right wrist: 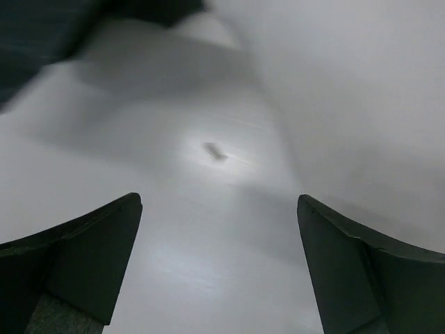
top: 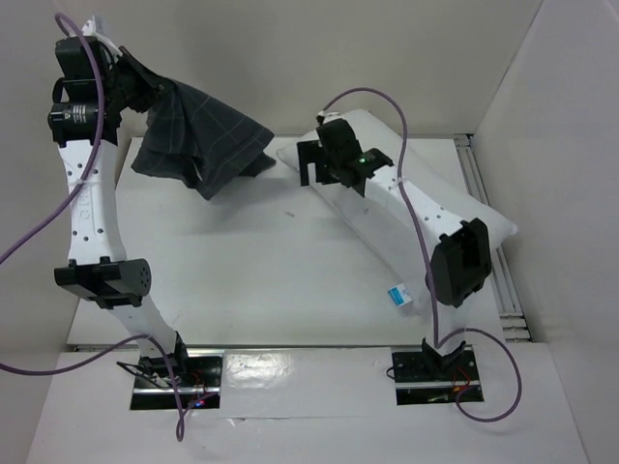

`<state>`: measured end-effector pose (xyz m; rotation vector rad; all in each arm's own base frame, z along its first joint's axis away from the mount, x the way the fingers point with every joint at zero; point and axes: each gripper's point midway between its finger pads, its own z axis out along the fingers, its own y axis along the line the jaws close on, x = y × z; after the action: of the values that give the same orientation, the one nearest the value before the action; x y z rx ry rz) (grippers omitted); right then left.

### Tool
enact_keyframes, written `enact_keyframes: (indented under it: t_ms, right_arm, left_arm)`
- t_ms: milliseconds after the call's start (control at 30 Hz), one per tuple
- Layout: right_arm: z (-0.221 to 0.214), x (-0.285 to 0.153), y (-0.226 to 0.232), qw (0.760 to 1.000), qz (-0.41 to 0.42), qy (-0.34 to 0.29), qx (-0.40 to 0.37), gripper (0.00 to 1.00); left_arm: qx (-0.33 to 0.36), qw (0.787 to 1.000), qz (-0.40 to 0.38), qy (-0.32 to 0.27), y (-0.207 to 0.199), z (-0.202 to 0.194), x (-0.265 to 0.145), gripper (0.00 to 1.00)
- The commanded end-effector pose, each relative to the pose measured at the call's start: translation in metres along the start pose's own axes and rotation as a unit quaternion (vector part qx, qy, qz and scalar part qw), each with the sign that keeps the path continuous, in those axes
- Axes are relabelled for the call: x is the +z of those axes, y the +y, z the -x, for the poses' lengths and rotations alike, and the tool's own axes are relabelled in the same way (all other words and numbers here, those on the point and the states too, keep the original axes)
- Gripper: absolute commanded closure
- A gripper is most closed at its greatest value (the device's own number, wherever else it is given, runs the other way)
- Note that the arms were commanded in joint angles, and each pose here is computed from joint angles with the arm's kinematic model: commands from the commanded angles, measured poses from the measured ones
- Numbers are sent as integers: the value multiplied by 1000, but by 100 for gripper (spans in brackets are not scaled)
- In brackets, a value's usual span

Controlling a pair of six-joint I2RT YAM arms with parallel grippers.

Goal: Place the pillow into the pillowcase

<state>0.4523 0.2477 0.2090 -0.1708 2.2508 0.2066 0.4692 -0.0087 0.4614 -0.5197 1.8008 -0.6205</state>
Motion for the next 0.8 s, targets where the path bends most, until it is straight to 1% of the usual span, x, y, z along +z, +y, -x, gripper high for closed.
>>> enact_keyframes:
  t_ms: [0,33,67,100,133,167,200,233,300,367,400,433,467,500,533,567,600,633,667,700,733,767]
  right_arm:
    - [28,-52,142,958,269,-93,22,0]
    - [21,-52,161,953,291,-84,19,0]
    - [1,-34,181,952,301,-57,13,0]
    - [4,-49,219,936,345,-63,-1,0]
    - [0,-49,236,931,360,-59,-8,0]
    - [-18,-30,250,930,364,-39,-15,0]
    - [-12,-43,273,918,394,-46,-14,0]
    - [-12,-43,283,912,407,-49,-12,0]
    - [-22,-32,301,909,414,-43,-13,0]
    - [-23,-24,313,911,409,-57,-12,0]
    - [-35,-9,319,917,396,-47,-3,0]
    - [-23,2,315,928,366,-71,17,4]
    - [-24,12,312,934,349,-74,30,10]
    - [-23,19,310,937,336,-79,43,32]
    - [-15,30,298,945,308,-96,59,49]
    - [-7,33,293,947,291,-112,72,68]
    - [-1,40,283,952,270,-122,79,100]
    - [12,40,269,955,251,-133,87,100]
    - [26,26,261,953,252,-142,92,100]
    - [36,20,255,952,251,-153,91,100]
    - [35,19,244,955,243,-153,80,100]
    - [46,15,230,955,232,-164,83,100]
  left_arm:
    - [-7,1000,-25,-5,-12,2,-12,100]
    - [-1,1000,-24,-13,-13,5,-16,100]
    - [-3,1000,-20,-9,-10,2,-14,100]
    - [2,1000,-20,-9,-9,2,-14,100]
    - [3,1000,-20,-9,-9,2,-14,100]
    - [3,1000,-20,-9,-9,2,-14,100]
    - [7,1000,-20,-8,-10,2,-18,100]
    - [7,1000,-20,-8,-10,2,-18,100]
    - [8,1000,-13,0,-6,-4,-19,100]
    - [9,1000,-14,-1,-8,-5,-25,100]
    - [5,1000,-7,8,-1,-11,-21,100]
    - [11,1000,-8,8,-2,-12,-25,100]
    - [10,1000,-6,10,0,-15,-26,100]
    - [14,1000,-3,14,2,-19,-29,100]
    - [20,1000,3,12,5,-19,-31,100]
    - [18,1000,6,17,9,-23,-28,100]
    - [24,1000,14,14,11,-23,-33,100]
    - [27,999,23,15,17,-25,-30,100]
    - [27,999,27,11,16,-24,-35,100]
    - [29,999,35,13,23,-24,-34,100]
    - [29,999,40,9,25,-23,-34,100]
    - [28,999,43,13,28,-25,-32,100]
